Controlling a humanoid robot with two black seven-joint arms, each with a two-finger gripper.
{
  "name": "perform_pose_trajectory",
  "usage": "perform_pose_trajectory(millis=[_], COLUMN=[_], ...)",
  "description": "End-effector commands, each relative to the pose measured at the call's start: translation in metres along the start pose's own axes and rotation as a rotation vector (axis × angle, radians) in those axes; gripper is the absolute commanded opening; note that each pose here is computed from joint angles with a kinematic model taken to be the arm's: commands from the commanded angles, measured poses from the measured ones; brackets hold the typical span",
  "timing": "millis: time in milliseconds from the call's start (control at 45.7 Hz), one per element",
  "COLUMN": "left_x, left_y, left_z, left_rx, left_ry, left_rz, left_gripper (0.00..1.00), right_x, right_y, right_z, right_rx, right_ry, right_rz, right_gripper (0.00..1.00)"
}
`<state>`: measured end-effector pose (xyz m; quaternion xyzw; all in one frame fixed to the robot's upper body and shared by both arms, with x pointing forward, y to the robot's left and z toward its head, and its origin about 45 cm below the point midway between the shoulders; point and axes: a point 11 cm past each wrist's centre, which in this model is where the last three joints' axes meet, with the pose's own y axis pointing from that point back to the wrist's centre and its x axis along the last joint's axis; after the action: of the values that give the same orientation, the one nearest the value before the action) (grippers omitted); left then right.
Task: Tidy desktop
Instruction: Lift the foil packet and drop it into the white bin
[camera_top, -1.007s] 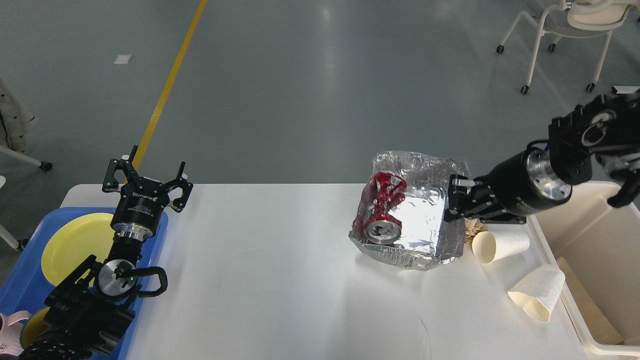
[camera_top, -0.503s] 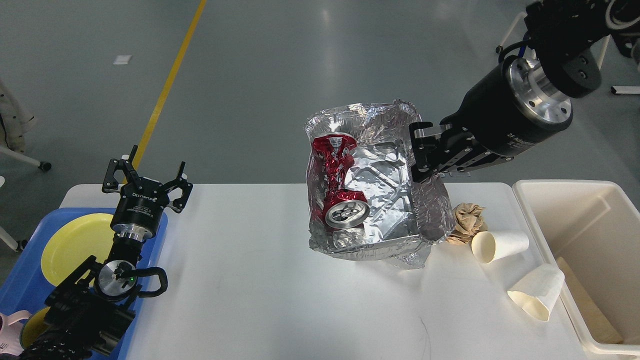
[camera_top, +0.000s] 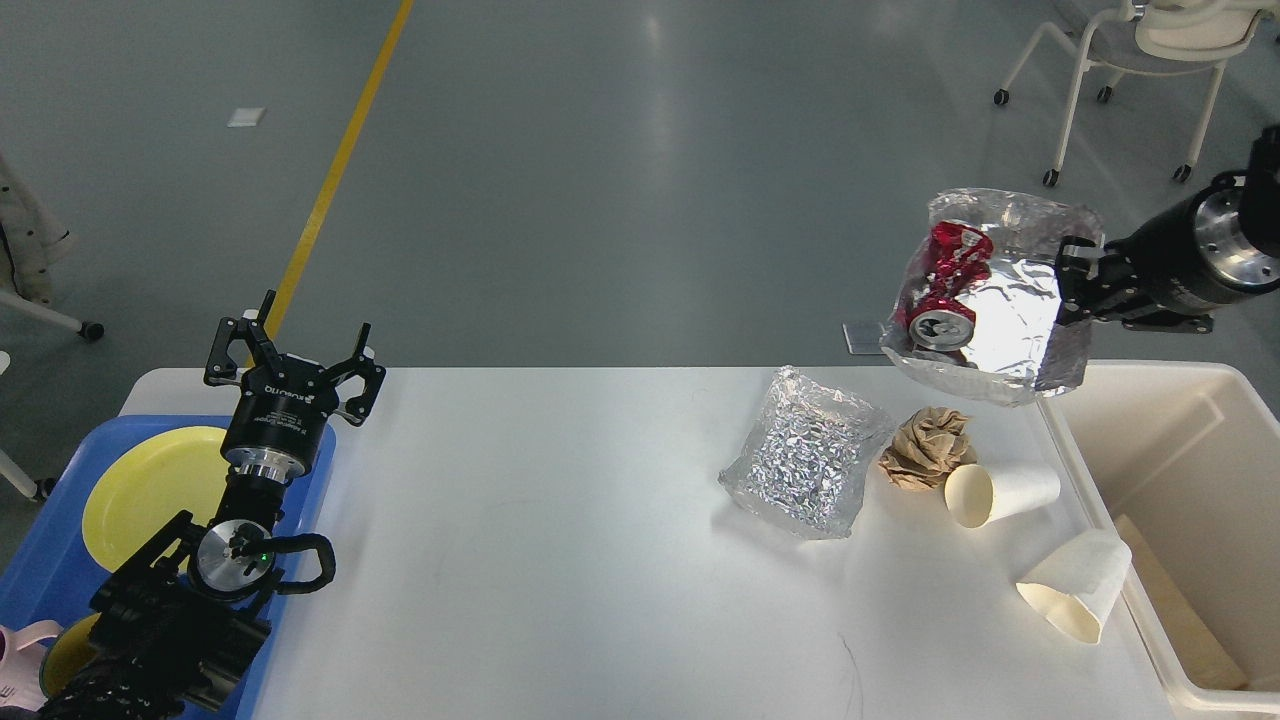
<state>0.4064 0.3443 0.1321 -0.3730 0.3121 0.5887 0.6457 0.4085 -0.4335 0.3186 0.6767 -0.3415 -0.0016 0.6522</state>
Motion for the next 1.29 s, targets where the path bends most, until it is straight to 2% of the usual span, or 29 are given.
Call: perform_pose_trajectory(millis=[0, 153, 306, 525, 722, 744, 766, 788, 810, 832, 1073, 1270], left_x=[0.0, 0.0, 0.0, 0.0, 0.0, 0.0, 0.0, 0.0, 0.0, 0.0, 0.0, 0.0], left_y=[0.0, 0.0, 0.0, 0.0, 0.0, 0.0, 0.0, 0.0, 0.0, 0.0, 0.0, 0.0], left_z=[0.0, 0.0, 0.0, 0.0, 0.0, 0.0, 0.0, 0.0, 0.0, 0.0, 0.0, 0.0], left_rx=[0.0, 0.0, 0.0, 0.0, 0.0, 0.0, 0.0, 0.0, 0.0, 0.0, 0.0, 0.0], left_ry=[0.0, 0.0, 0.0, 0.0, 0.0, 0.0, 0.0, 0.0, 0.0, 0.0, 0.0, 0.0], left_rz=[0.001, -0.001, -0.001, -0.001, -0.001, -0.001, 0.001, -0.001, -0.001, 0.001, -0.001, -0.001], left_gripper=[0.97, 0.97, 0.97, 0.97, 0.97, 0.97, 0.97, 0.97, 0.97, 0.97, 0.97, 0.97], right_x=[0.004, -0.015, -0.051, -0.083, -0.093, -0.093, -0.093, -0.094, -0.094, -0.095, -0.096, -0.078], right_y=[-0.034, -0.082, -0.117, -0.147, -0.154, -0.155, -0.155, -0.155, -0.155, -0.155, -0.153, -0.151], right_z=[0.066, 0.136, 0.206, 0.214, 0.212, 0.212, 0.212, 0.212, 0.213, 0.214, 0.217, 0.201], right_rx=[-0.096, -0.204, -0.34, -0.339, -0.331, -0.331, -0.332, -0.332, -0.334, -0.337, -0.344, -0.314], right_ry=[-0.087, -0.155, -0.162, -0.243, -0.286, -0.286, -0.285, -0.283, -0.282, -0.281, -0.279, -0.273], right_rz=[0.065, 0.212, 0.4, 0.564, 0.606, 0.605, 0.604, 0.6, 0.602, 0.6, 0.599, 0.619], right_gripper=[0.0, 0.0, 0.0, 0.0, 0.0, 0.33, 0.95, 1.0, 0.93, 1.0, 1.0, 1.0])
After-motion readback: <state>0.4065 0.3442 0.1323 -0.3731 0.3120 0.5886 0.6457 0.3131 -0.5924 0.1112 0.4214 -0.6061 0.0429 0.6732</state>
